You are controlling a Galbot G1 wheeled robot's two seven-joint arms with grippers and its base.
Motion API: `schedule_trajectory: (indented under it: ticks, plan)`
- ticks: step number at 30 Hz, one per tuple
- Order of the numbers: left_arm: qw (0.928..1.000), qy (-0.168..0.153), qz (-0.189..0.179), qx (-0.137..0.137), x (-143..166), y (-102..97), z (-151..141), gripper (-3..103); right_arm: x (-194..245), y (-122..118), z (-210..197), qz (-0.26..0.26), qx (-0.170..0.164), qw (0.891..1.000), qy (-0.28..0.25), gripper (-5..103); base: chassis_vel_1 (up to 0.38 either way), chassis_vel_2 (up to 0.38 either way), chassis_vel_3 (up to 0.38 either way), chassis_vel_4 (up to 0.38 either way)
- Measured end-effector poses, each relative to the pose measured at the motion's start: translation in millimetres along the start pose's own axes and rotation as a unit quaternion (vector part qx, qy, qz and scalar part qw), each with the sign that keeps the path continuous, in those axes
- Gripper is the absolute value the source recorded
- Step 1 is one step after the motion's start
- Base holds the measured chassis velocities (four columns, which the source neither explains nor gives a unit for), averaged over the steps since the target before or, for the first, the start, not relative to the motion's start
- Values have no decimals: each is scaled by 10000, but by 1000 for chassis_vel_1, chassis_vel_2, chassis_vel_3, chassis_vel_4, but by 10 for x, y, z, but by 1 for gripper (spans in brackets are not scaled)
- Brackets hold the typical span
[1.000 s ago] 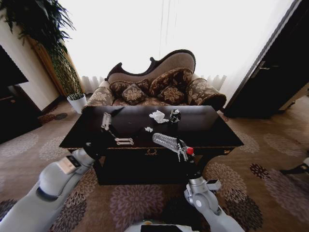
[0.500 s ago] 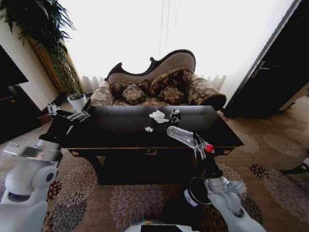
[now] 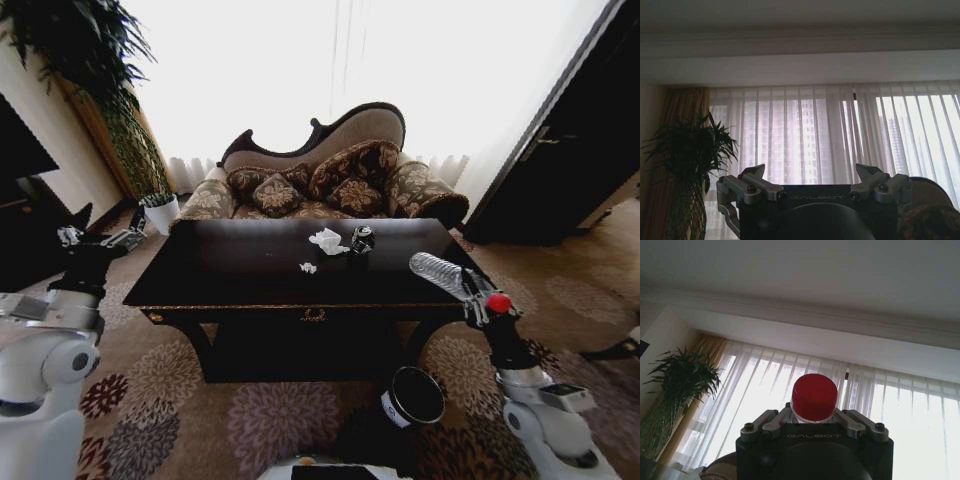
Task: Move to the front of the table and place the trash on the table into the trash bin.
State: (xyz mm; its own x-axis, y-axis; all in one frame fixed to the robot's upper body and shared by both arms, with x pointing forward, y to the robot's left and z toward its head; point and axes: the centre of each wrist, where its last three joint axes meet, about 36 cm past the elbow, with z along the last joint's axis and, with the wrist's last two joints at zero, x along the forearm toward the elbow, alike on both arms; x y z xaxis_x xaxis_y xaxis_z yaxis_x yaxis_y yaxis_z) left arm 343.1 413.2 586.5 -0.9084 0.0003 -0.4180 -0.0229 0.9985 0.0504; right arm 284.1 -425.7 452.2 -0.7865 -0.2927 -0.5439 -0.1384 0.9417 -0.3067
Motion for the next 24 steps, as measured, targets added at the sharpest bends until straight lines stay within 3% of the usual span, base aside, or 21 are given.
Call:
schedule_trajectory:
  ticks: [4,12,17,24]
  plan:
    - [9999,46,-103,-64,-15,78,55,100,98,-153,-6,-39,249,9995,180,18,0,0,0,0]
    - [9989,17,-435,-157,7,285,30,100,379,-595,-86,-587,878,9924,639,18,0,0,0,0]
    - [9989,-21,-455,-127,1,287,21,100,562,-891,-141,-885,1350,9825,928,18,0,0,0,0]
    - [9988,-47,-471,-105,29,263,19,100,747,-1071,-173,-1038,1657,9731,1222,18,0,0,0,0]
